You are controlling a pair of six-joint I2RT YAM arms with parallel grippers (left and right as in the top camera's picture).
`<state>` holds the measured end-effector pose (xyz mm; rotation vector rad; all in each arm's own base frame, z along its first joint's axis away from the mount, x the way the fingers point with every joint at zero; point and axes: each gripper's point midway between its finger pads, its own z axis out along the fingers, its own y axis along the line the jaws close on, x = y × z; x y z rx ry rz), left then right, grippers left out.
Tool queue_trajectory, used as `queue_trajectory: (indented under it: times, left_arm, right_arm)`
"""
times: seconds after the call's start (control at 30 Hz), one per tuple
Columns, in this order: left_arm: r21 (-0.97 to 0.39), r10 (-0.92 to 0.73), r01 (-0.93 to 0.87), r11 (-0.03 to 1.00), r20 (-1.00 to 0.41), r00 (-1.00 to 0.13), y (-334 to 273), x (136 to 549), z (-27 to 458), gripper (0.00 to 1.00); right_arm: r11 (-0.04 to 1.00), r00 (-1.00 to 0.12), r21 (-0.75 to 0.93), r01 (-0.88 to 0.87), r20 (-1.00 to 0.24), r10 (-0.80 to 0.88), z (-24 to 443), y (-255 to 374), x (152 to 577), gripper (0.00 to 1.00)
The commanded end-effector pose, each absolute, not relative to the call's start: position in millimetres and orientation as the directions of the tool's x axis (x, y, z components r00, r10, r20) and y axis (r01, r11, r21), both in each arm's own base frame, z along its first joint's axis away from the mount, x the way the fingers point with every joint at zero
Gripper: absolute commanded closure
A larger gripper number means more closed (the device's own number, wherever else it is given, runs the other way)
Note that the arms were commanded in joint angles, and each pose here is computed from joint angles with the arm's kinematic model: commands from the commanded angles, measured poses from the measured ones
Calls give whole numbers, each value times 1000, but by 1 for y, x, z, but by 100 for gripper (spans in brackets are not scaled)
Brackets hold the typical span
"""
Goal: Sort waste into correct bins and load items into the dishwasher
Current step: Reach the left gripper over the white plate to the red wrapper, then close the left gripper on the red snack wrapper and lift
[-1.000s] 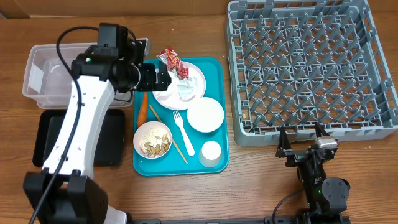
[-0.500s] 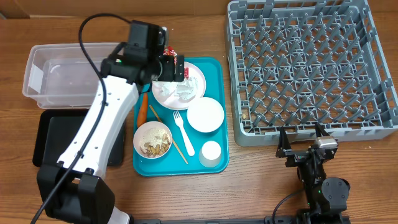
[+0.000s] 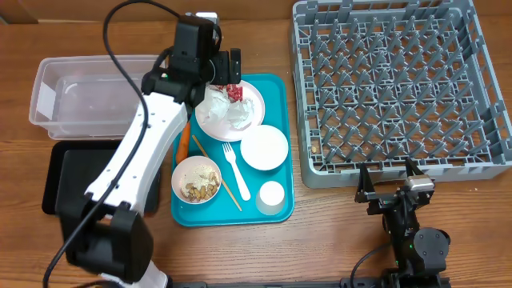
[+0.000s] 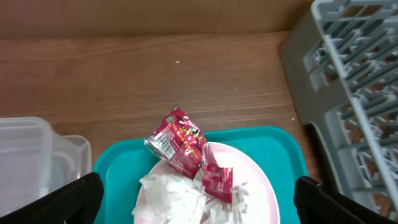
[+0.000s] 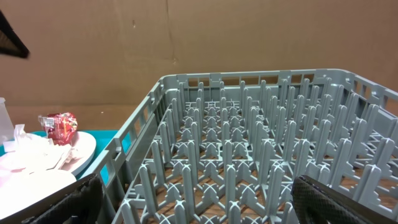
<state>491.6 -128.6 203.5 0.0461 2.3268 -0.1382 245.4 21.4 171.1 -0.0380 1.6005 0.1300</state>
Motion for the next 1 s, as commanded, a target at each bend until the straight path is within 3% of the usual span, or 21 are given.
queue_trajectory:
  times: [0.0, 0.3, 0.7, 0.97]
  left_arm:
    - [-62, 4, 66, 996, -698, -716, -130, 506, 173, 0]
    - [-24, 55, 99, 995, -692, -720, -138, 537, 114, 0]
    - [-5, 44, 59, 998, -612, -790, -118, 541, 49, 0]
    - [-35, 20, 56, 998, -652, -758, -116, 554, 54, 1]
  right_arm:
    - [993, -27, 56, -103, -998, 53, 170, 21, 246, 0]
    - [993, -27, 56, -103, -998, 53, 170, 21, 246, 0]
    - [993, -27, 56, -103, -998, 53, 170, 21, 246, 0]
    - [993, -27, 56, -103, -998, 53, 170, 21, 246, 0]
